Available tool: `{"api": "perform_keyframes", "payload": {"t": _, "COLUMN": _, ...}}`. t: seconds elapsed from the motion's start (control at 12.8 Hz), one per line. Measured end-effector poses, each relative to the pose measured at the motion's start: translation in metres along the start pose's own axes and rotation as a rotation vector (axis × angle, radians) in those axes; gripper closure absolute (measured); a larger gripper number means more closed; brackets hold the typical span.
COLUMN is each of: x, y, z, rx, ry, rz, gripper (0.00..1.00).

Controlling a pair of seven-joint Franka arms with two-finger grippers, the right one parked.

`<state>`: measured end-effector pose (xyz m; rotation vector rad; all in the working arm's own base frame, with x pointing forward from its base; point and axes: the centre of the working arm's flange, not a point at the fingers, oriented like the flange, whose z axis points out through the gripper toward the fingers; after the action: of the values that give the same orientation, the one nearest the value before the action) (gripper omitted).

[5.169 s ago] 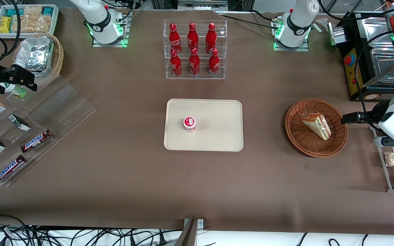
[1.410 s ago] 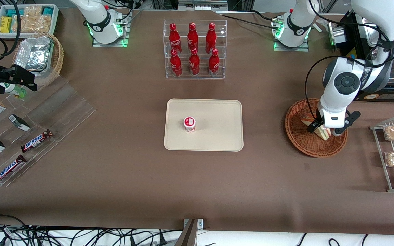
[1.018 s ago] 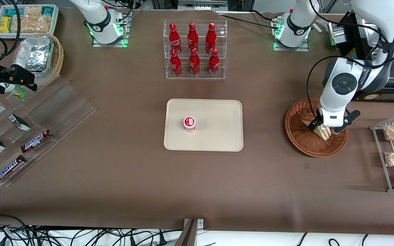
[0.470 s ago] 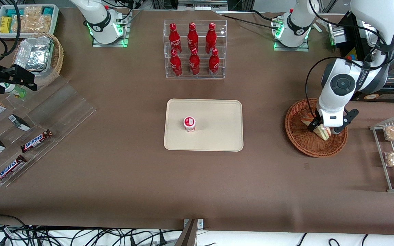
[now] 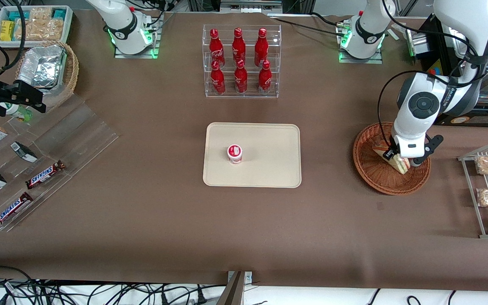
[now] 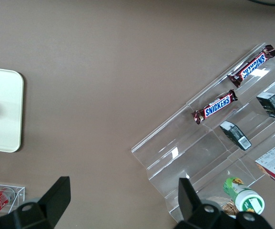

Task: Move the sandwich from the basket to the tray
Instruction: 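Close the left gripper on the sandwich and lift it, then carry the sandwich with the left gripper over the cream tray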

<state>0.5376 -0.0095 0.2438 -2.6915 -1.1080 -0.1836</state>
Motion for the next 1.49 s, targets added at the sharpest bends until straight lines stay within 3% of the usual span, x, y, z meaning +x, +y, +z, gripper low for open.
{"api": "perform_keyframes", "payload": {"t": 0.55, "x": 0.004, "y": 0.006, "z": -0.011, "rx": -0.01, "ry": 0.016, "rz": 0.03, "gripper": 0.66}}
{"api": "perform_keyframes", "payload": {"t": 0.94, "x": 0.015, "y": 0.017, "z": -0.044, "rx": 0.104, "ry": -0.025, "rz": 0.25, "gripper": 0.66}}
{"api": "perform_keyframes", "payload": {"t": 1.1, "x": 0.014, "y": 0.029, "z": -0.078, "rx": 0.114, "ry": -0.084, "rz": 0.335, "gripper": 0.66}}
{"api": "perform_keyframes", "payload": {"t": 1.17, "x": 0.013, "y": 0.036, "z": -0.103, "rx": 0.106, "ry": -0.131, "rz": 0.384, "gripper": 0.65}}
{"api": "perform_keyframes", "payload": {"t": 1.33, "x": 0.013, "y": 0.051, "z": -0.159, "rx": 0.04, "ry": -0.224, "rz": 0.485, "gripper": 0.64}}
{"api": "perform_keyframes", "payload": {"t": 1.49, "x": -0.004, "y": 0.073, "z": -0.202, "rx": -0.02, "ry": -0.231, "rz": 0.576, "gripper": 0.64}}
